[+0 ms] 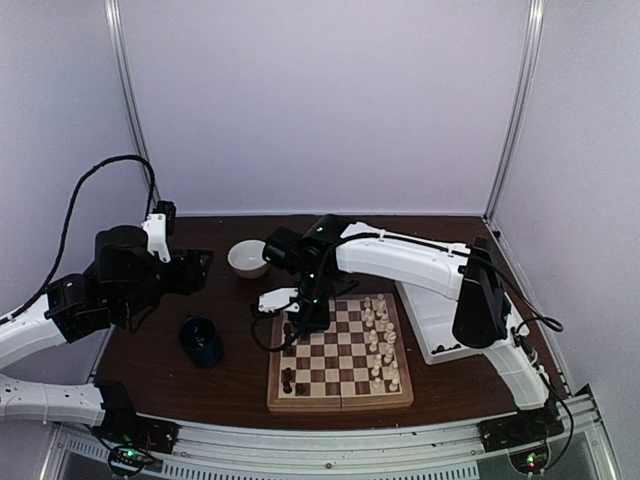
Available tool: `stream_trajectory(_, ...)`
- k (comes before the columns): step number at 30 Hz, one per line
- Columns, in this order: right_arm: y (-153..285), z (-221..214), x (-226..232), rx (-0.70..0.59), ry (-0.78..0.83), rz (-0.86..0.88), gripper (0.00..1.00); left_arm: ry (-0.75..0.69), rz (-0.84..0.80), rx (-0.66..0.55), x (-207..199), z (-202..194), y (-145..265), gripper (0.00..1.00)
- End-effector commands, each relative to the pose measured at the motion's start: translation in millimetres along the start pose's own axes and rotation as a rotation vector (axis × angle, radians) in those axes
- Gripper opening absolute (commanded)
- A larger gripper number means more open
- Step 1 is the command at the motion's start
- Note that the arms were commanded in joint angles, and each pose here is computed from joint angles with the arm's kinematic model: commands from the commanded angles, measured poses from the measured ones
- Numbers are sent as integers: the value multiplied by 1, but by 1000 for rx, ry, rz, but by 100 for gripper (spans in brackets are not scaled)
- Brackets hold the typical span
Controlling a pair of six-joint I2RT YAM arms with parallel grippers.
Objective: Set up the chess pieces on the board
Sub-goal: Place the pawn at e7.
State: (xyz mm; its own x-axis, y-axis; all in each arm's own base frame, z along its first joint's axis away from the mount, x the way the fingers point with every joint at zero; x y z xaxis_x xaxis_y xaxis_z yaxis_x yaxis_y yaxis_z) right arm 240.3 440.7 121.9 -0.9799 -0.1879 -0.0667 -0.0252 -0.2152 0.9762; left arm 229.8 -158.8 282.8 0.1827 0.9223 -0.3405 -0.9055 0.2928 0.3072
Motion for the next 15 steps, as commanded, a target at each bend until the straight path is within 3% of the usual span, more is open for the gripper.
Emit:
stream_trajectory(1, -6, 3, -3, 15, 4, -15, 4, -2, 7, -15, 2, 2, -1, 69)
stream_trajectory(15, -20, 1, -8, 36, 3, -33, 5, -13, 17, -10, 3, -1, -3, 69)
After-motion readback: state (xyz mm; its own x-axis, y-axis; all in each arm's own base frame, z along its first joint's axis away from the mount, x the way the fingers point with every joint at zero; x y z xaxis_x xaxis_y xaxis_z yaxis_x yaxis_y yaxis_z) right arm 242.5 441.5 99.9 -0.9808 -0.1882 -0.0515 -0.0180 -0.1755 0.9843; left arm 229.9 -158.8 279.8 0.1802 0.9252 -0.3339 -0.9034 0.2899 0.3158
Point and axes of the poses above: each gripper's point midway between its finger pads, its own y axis back along the fingers, its own x axis along the line the jaws close on, z = x × y, the point moved 3 cm from there along y, back along the fingers, and after that the axes turned 9 degrees about y, right-handed, at the moved point
